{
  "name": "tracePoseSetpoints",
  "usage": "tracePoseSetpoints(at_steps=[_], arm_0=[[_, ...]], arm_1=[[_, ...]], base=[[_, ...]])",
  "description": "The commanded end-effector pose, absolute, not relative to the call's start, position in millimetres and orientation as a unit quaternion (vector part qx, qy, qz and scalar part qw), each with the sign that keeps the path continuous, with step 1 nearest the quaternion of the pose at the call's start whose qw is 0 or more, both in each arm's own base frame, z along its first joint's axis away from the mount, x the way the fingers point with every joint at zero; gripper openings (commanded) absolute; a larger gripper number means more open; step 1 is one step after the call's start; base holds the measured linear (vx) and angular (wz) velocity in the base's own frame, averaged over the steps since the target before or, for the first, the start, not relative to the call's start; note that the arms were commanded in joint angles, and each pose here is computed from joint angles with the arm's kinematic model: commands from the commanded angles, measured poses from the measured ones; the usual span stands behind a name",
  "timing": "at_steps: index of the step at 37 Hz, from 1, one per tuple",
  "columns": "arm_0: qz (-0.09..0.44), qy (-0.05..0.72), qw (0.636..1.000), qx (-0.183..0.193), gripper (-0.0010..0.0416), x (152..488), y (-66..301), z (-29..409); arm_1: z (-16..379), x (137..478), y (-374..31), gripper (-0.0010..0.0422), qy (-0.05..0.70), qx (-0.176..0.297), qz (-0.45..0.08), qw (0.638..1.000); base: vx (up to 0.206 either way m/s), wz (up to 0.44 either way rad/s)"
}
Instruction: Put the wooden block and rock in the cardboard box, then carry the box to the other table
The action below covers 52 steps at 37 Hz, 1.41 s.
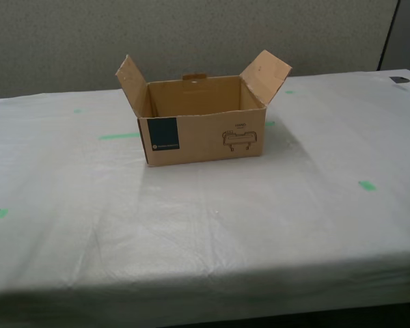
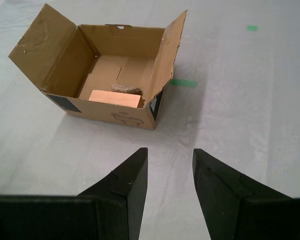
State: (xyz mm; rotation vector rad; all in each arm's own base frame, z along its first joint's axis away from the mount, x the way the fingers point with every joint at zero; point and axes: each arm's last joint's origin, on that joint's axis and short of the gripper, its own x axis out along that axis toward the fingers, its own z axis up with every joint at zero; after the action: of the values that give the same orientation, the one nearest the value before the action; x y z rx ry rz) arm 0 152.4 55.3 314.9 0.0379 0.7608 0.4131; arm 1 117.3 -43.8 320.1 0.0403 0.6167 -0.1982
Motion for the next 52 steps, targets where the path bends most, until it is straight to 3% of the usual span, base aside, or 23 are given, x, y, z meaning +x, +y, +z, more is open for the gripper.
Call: tracePoseSetpoints(at_steps=[1, 52], arm_0=[[0.199, 0.368, 0.908, 0.019, 0.0121, 152.4, 55.3, 315.1], [0.199, 0.368, 0.908, 0.019, 0.0121, 152.4, 55.3, 315.1]], arm_1=[[320.3, 117.2, -43.9, 0.0307, 0.303, 0.019, -0.099, 0.948], [320.3, 117.2, -43.9, 0.0307, 0.303, 0.019, -0.099, 0.948]], base=[[0.000, 0.000], [0.000, 0.000]])
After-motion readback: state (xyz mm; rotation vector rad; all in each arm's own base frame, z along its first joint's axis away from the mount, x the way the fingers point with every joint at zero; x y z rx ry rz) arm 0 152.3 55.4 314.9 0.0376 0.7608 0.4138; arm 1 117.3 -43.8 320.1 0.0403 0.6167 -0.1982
